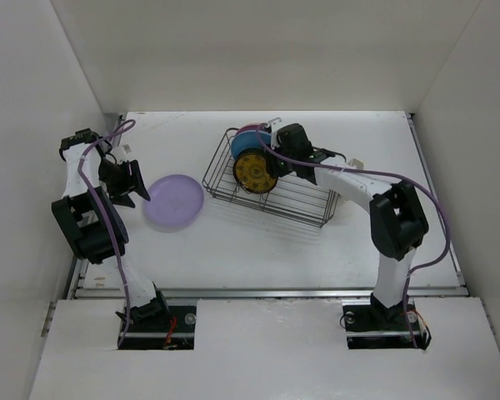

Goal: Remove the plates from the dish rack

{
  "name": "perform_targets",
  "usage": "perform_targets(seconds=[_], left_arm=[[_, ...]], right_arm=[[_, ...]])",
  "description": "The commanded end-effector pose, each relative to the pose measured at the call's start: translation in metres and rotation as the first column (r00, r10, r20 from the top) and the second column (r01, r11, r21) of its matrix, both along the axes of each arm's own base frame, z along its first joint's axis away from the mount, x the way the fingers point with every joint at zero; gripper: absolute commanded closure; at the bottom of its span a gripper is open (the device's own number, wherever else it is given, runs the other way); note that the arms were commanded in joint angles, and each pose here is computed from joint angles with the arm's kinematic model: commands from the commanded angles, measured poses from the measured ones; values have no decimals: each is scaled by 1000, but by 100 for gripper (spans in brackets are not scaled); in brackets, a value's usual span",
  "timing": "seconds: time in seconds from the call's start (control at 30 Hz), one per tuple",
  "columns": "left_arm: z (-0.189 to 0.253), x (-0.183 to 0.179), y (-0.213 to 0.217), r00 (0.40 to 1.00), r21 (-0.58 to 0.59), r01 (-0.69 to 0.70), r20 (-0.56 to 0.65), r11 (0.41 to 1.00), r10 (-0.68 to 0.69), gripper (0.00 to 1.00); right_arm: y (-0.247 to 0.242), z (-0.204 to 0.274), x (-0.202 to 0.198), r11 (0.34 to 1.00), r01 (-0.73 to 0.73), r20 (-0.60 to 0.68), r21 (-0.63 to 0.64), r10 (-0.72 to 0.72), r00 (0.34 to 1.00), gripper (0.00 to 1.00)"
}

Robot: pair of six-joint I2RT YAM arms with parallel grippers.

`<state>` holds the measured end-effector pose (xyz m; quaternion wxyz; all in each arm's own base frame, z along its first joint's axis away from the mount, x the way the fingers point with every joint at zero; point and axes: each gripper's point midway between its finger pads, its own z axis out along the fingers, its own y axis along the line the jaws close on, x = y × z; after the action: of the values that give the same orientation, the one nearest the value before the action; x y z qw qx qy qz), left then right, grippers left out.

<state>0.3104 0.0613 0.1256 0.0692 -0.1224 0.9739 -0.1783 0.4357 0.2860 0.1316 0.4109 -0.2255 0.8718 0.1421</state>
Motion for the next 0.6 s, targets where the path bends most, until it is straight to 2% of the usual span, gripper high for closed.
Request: perform_targets(seconds=[0.0,0.1,0.13,0.17,0.23,0.37,0.5,0.57], left_arm=[[19,-2,1,999,27,6,41,1000,-7,49],[19,-2,1,999,25,-2,39,1000,1,49],[19,-2,1,999,25,-2,39,1000,1,49],[19,-2,1,999,25,-2,39,1000,1,49],[22,-2,1,999,28,-3,47,1000,1,49],[26,-2,-1,998,25,7,65,1000,-8,49],[28,0,1,997,31,15,77,999,-17,49],[31,2,0,996,26,15,89,1000,-18,49]], right_arm=[[16,17,14,999,-30,54,26,29,998,59],[16,0,13,1000,-30,21,6,30,999,75],[15,5,16,1000,-21,34,6,21,999,81],[13,11,18,1000,-7,50,4,7,999,91],[7,21,17,1000,6,75,-7,-5,997,99],[-7,64,12,999,24,188,-29,-18,982,100],[-17,137,2,999,30,332,25,-37,943,100],[-16,155,-6,999,18,359,46,-34,933,100]])
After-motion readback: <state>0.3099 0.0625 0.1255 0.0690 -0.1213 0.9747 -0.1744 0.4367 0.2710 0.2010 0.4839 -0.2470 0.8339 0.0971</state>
